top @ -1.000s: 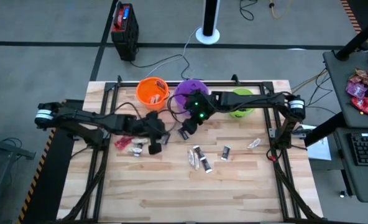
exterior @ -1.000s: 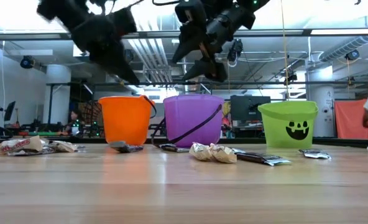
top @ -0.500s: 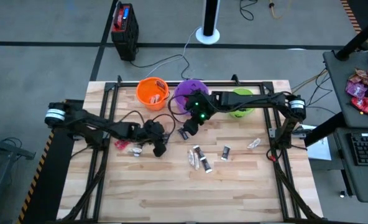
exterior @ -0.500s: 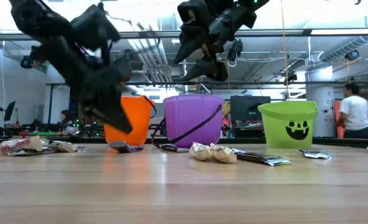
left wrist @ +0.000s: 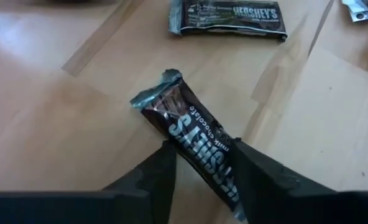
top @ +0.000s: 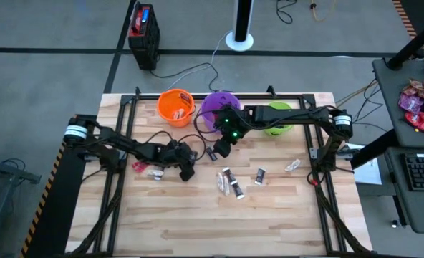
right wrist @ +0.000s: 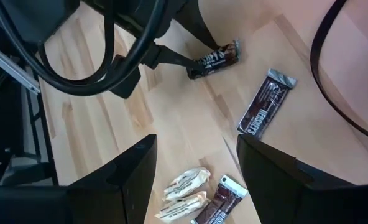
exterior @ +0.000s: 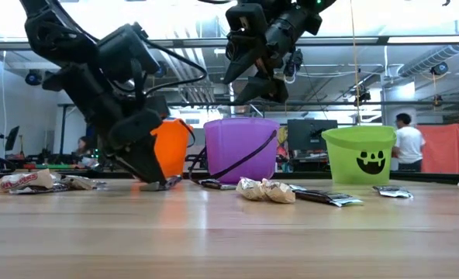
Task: Sort candy by brand, put in halloween buckets
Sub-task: Put the brown chocolate bar into the green bucket
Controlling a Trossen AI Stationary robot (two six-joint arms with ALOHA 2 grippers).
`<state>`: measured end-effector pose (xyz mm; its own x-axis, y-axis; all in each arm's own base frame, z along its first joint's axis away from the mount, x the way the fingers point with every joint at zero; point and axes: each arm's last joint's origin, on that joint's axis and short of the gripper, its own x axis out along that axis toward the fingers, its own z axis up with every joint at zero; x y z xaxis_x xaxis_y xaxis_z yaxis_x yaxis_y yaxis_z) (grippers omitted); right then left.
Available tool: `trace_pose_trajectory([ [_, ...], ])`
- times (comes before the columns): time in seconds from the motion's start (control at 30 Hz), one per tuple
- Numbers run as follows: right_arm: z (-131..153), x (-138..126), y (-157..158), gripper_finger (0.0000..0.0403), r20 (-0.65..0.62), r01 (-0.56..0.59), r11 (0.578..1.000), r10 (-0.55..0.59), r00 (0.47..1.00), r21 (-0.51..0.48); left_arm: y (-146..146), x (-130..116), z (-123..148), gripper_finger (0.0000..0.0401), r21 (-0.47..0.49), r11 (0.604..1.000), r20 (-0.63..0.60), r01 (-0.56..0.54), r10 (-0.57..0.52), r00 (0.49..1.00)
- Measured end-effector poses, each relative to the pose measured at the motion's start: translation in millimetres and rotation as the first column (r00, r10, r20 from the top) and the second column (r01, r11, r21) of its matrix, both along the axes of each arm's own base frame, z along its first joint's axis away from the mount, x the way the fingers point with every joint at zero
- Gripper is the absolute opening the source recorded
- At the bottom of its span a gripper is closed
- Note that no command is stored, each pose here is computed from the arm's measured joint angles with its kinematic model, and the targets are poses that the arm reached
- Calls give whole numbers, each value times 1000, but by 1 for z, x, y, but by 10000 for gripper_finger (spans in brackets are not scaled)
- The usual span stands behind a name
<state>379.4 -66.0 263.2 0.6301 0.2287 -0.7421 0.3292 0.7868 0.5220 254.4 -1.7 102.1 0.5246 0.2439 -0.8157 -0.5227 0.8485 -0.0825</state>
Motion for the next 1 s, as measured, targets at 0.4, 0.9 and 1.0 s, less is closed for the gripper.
trace_pose_trajectory([
  [0.4, -1, -1, 1, 214, -5, -16, 1000, 16, 1000, -8, -1, -5, 22, 1, 48, 984, 34, 170, -172, 985],
  [0.9, -29, 21, -1, 214, 7, -2, 999, 1, 1000, 48, -1, -3, 87, 0, 97, 981, 164, 170, -184, 969],
  [1.0, -29, 21, -1, 214, 10, -10, 999, 10, 1000, 41, -2, -4, 72, 8, 38, 992, 167, 122, -127, 978],
])
